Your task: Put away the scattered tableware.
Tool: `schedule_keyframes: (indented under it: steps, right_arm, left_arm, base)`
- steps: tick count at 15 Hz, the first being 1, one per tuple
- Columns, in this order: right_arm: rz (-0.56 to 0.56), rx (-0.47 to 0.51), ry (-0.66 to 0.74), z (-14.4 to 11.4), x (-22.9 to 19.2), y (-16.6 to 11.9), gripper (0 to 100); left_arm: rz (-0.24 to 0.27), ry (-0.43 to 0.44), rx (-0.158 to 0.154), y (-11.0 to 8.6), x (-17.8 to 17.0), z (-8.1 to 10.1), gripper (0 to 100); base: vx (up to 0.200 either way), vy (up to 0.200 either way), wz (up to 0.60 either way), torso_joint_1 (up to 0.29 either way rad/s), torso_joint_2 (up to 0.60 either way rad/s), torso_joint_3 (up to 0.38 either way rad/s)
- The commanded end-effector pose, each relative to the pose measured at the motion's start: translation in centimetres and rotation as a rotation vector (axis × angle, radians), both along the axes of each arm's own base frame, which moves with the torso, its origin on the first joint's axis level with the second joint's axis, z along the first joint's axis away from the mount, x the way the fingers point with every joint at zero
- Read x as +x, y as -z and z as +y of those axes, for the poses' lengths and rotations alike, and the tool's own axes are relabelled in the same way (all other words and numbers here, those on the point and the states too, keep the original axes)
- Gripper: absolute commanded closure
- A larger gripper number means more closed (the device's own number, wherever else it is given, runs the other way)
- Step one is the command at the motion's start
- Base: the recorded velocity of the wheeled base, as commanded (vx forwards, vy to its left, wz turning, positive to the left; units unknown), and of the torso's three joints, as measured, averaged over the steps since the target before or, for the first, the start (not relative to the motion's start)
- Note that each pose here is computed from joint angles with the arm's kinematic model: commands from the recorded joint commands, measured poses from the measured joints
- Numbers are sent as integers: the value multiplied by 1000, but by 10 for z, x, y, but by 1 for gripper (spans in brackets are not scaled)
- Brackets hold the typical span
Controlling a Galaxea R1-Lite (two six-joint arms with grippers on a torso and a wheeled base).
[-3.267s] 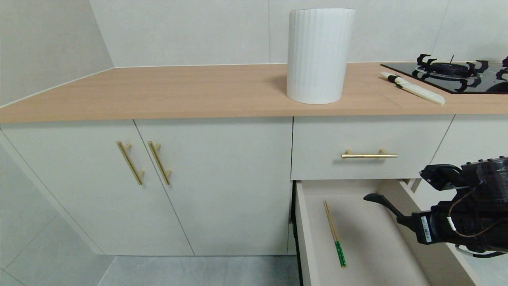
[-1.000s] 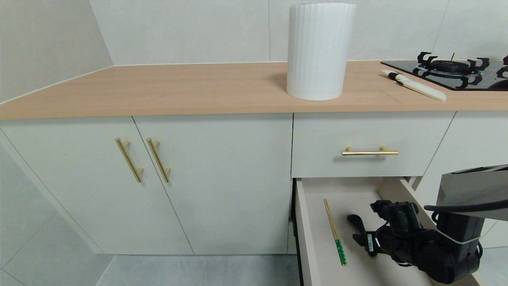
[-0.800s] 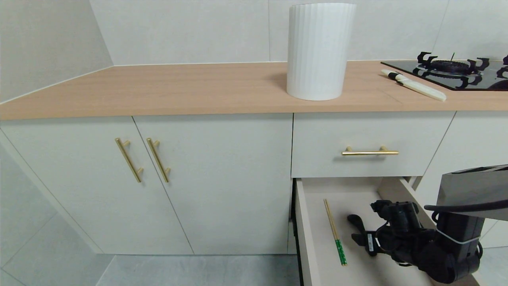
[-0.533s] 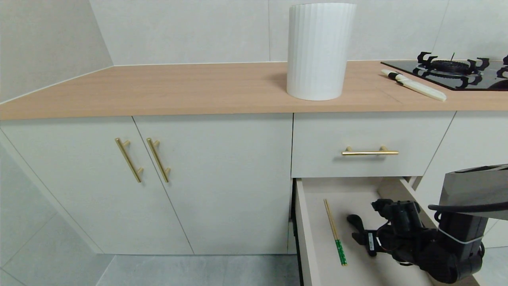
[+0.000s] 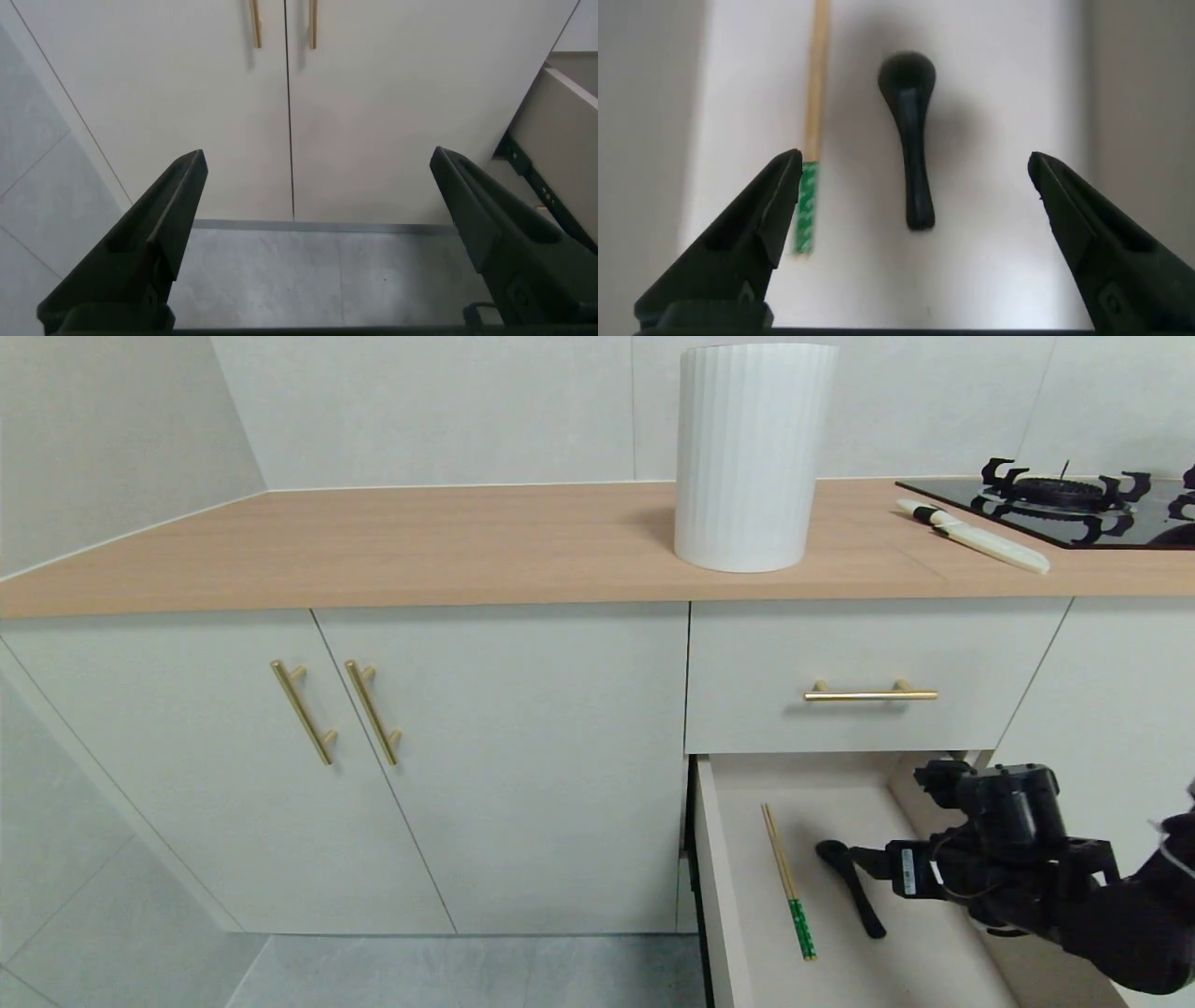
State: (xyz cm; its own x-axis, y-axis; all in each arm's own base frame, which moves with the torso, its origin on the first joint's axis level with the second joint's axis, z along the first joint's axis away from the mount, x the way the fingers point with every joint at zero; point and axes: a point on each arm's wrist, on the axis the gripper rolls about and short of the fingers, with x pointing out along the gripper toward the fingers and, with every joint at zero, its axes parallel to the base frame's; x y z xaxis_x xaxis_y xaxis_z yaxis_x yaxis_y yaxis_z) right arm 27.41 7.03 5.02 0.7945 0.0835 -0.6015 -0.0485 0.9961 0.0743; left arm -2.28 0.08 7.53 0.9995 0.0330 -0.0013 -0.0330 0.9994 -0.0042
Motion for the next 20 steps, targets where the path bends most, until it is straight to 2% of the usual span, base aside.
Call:
schedule_keyframes:
  steps: [1,6,8,20]
  right_arm:
    - [-105,33,-46,1,-38,-68,0]
    - [-75,26,-94,-5,-86,-99,0]
    - [-48,36,-154,-4,-98,-105,0]
    - [34,11,-212,4,-106,-97,0]
  left_arm:
    - [0,-1,0,0,0,0,0]
    - [0,-1,0,0,0,0,0]
    - [0,-1,1,0,0,0,0]
    - [0,-1,0,0,0,0,0]
  base:
    - [0,0,0,0,0,0]
    - [0,0,0,0,0,0]
    - [0,0,0,0,0,0]
    - [0,0,0,0,0,0]
